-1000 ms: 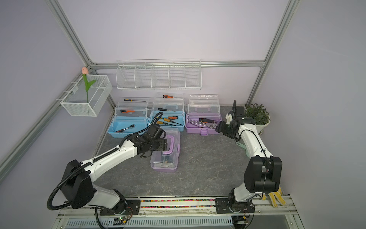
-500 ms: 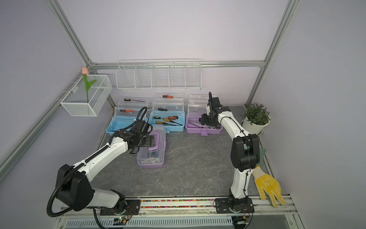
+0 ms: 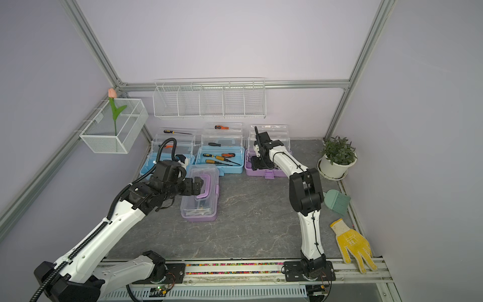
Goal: Close toolboxes
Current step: Move the toolbox to the center of the board.
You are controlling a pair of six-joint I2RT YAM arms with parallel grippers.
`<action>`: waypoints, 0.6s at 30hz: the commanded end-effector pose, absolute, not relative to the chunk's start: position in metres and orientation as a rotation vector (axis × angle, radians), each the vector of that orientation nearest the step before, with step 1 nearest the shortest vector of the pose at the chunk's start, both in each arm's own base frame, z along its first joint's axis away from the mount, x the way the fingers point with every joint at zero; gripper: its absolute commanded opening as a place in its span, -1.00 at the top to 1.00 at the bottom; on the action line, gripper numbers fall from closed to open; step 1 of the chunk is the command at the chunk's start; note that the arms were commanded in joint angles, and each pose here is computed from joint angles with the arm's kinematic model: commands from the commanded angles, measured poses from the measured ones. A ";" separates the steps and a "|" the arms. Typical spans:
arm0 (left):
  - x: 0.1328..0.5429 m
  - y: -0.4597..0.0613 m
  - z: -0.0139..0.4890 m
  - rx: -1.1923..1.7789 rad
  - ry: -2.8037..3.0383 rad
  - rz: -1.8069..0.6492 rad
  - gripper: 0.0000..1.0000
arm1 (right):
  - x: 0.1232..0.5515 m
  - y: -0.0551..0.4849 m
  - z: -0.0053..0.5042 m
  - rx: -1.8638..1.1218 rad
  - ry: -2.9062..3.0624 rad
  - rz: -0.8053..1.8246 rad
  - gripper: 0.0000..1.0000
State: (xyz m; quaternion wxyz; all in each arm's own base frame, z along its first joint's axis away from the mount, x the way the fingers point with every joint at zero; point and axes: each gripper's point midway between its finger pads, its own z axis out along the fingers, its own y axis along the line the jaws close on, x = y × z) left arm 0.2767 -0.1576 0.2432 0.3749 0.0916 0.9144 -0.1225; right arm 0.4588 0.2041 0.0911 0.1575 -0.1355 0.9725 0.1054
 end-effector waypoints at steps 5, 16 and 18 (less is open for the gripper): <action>0.261 -0.161 0.228 0.272 2.387 -0.317 -0.95 | 0.387 0.175 0.075 -0.486 2.963 0.252 -0.16; 0.257 -0.178 0.226 0.276 2.364 -0.410 -0.90 | 0.285 0.114 0.105 -0.319 3.030 0.108 -0.15; 0.256 -0.181 0.228 0.288 2.361 -0.429 -0.91 | 0.277 0.101 0.121 -0.159 2.986 0.056 -0.32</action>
